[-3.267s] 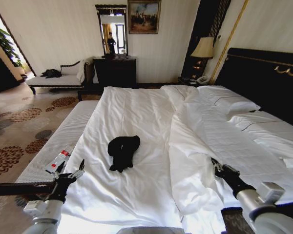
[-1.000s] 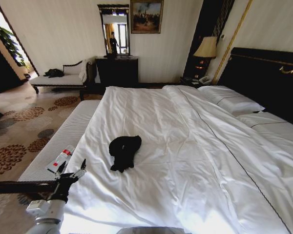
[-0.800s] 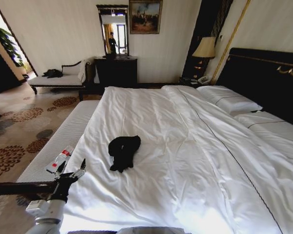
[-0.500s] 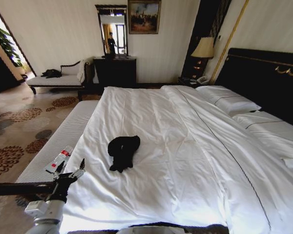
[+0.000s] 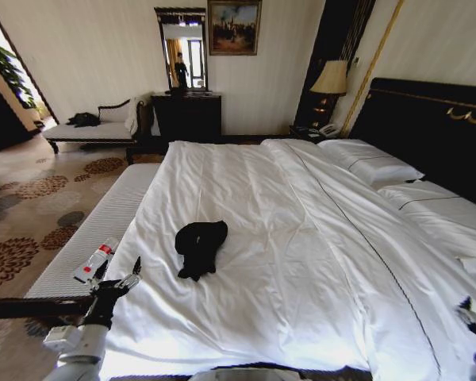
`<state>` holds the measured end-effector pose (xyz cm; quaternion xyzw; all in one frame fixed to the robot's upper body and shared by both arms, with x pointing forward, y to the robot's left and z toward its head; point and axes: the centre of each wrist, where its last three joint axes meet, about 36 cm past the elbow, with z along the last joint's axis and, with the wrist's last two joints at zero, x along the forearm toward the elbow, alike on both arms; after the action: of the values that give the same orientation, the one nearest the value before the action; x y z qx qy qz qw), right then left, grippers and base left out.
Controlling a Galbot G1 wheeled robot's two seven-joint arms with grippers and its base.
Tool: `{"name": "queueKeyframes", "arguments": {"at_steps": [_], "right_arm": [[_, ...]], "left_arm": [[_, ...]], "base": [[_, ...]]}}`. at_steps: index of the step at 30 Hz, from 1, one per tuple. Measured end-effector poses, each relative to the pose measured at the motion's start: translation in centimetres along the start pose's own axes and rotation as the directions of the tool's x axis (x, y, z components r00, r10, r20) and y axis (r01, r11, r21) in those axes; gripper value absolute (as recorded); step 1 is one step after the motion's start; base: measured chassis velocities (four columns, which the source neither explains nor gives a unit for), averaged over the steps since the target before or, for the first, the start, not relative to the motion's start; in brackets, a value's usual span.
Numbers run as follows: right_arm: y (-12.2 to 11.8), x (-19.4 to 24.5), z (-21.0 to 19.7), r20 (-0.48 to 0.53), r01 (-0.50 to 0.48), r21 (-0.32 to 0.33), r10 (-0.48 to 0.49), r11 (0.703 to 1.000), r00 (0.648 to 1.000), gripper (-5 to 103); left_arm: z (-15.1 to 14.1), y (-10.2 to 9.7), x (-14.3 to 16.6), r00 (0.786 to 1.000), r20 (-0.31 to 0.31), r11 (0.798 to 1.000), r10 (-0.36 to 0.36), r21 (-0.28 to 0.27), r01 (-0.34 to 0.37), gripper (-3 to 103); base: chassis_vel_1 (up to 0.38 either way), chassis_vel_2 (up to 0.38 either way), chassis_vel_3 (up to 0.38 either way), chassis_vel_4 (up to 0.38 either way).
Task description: Fold the clothes on the bed.
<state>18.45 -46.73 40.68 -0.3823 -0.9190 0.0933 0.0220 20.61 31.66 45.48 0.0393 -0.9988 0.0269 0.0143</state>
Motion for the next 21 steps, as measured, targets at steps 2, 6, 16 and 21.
{"name": "queueKeyframes", "arguments": {"at_steps": [2, 6, 16, 21], "right_arm": [[0.6, 0.2, -0.3, 0.007, 0.014, 0.008, -0.014, 1.000, 1.000, 100], [2.0, 0.8, -1.1, 0.025, 0.052, 0.022, -0.052, 0.998, 0.998, 100], [2.7, 2.8, -2.1, 0.033, 0.103, 0.043, -0.105, 0.994, 0.994, 100], [4.2, 3.9, -1.8, 0.025, 0.135, 0.043, -0.136, 0.990, 0.990, 100]], "left_arm": [[0.0, 0.0, 0.0, 1.000, -0.001, 1.000, 0.000, -0.001, 0.000, 100], [0.0, 0.0, 0.0, 1.000, -0.002, 1.000, 0.003, -0.002, -0.003, 100], [0.5, -1.1, -0.2, 0.999, -0.014, 0.999, 0.032, -0.008, -0.032, 100], [0.6, -1.3, -0.3, 0.999, -0.018, 0.999, 0.035, -0.008, -0.035, 100]], "base": [[0.000, 0.000, 0.000, 0.000], [0.000, 0.000, 0.000, 0.000], [0.028, 0.022, -0.030, -0.029], [0.125, 0.140, -0.131, -0.147]]}}
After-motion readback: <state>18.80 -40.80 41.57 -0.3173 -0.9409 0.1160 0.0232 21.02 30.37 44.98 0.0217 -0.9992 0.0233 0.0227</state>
